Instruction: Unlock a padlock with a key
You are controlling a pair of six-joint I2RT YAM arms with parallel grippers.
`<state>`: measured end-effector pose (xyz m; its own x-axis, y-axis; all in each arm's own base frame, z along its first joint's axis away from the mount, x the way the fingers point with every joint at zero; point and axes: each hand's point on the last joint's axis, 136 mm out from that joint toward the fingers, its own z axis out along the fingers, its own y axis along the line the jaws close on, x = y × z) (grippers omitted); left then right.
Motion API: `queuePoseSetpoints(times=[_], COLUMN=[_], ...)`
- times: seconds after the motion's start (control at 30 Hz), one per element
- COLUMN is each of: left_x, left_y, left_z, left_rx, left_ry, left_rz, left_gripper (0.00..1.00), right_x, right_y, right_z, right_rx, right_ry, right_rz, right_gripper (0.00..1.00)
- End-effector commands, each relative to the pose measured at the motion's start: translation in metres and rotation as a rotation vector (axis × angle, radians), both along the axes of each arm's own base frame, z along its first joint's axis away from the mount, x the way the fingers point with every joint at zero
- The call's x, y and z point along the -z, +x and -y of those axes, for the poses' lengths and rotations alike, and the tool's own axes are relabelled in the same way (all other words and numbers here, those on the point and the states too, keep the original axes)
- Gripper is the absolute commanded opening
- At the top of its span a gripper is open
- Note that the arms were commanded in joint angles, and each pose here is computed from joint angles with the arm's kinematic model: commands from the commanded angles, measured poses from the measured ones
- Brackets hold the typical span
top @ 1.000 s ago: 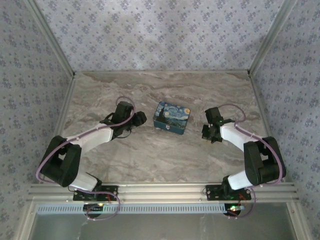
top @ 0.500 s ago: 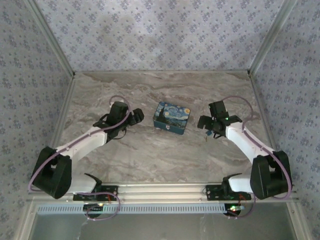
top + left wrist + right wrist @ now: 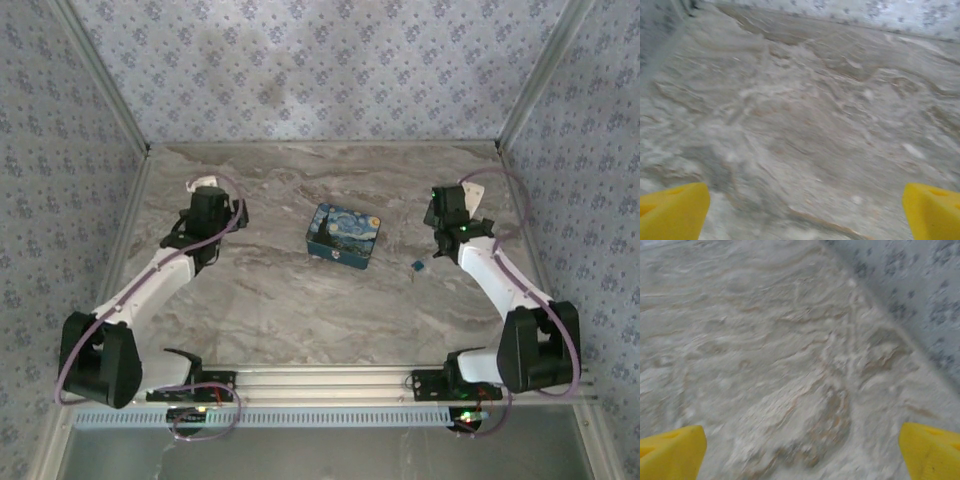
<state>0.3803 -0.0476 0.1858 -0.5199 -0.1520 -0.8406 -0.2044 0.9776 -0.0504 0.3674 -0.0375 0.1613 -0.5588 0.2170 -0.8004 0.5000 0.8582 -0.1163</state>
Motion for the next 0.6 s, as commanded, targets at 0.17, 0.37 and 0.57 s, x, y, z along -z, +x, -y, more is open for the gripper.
queuePoseSetpoints(times=[0.17,0.37,0.57], left_x=[0.047,0.046,0.074], left_y=[0.018,0.027,0.015], left_z=[-0.059,-0.058,-0.071], left_rx=[-0.107,-0.042,-0.021], left_ry=[0.191,0.256,0.163], left_rz=[0.013,0.042,0.069], left_gripper=[0.98,0.98,0.98], right_x=[0.03,0.051,0.062], right_y=[0.013,0.015,0.019], right_z=[0.045,0.046,0.032], right_rx=[0.077,0.027,-0.082], right_ry=[-0.178,-0.116,-0.092], right_rz=[0.051,0.136,0.174], right_gripper=[1.0,1.0,1.0])
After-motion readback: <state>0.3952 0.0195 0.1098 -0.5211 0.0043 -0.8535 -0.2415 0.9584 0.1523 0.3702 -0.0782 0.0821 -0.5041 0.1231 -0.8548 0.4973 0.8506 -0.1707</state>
